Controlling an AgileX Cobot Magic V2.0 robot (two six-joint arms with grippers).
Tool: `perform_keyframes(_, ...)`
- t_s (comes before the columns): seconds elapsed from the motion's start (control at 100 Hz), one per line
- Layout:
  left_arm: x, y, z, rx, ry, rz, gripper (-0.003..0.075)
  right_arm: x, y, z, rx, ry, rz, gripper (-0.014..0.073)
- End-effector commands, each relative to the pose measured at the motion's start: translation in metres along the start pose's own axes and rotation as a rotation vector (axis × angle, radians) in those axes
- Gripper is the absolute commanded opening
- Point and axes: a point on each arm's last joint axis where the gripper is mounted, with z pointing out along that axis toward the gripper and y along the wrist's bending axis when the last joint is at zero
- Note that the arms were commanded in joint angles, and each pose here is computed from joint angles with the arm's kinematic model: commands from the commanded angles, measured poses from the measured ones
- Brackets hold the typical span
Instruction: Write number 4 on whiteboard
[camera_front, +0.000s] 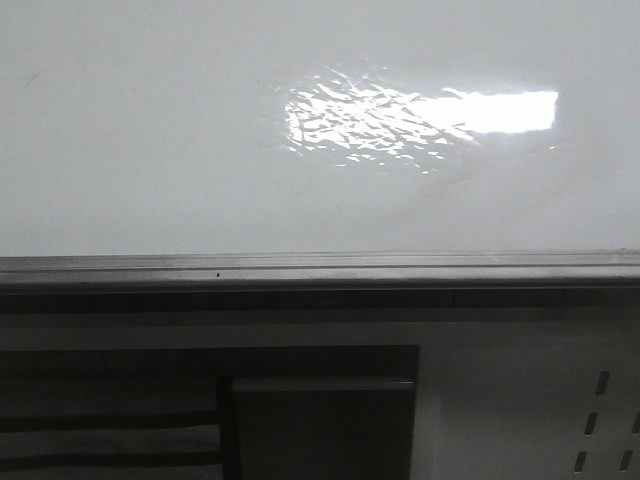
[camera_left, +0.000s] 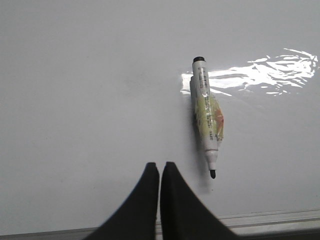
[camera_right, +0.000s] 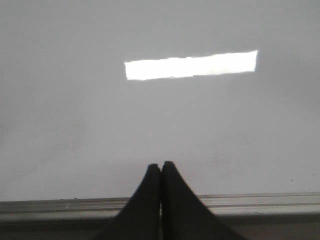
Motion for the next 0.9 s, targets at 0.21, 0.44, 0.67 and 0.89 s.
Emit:
perform_keyframes(0.21,0.0003,-0.0002,-0.0017,-0.002,-0.079,-0.020,-0.0020,-0.0026,0.0004,-0.0015,-0.002,-0.092,-0.014,-0.0072)
perform_keyframes(0.44,0.0003,-0.0002,-0.0017,-0.002,-0.079,-0.020,-0.0020,-0.0026,0.0004,-0.0015,-0.002,-0.092,-0.014,-0.0072)
perform_keyframes(0.67,-0.0006,-0.0002,-0.0018,-0.002,-0.090,-0.020,-0.0020,-0.0026,0.0004,-0.0015,-0.002,-0.092,-0.014,-0.0072)
perform_keyframes(0.89,-0.0015,0.0000,-0.0019,-0.002,-0.099,-0.044,-0.0020,-0.0029,0.0005,-0.0016,-0.002,-0.096,-0.035,-0.0072)
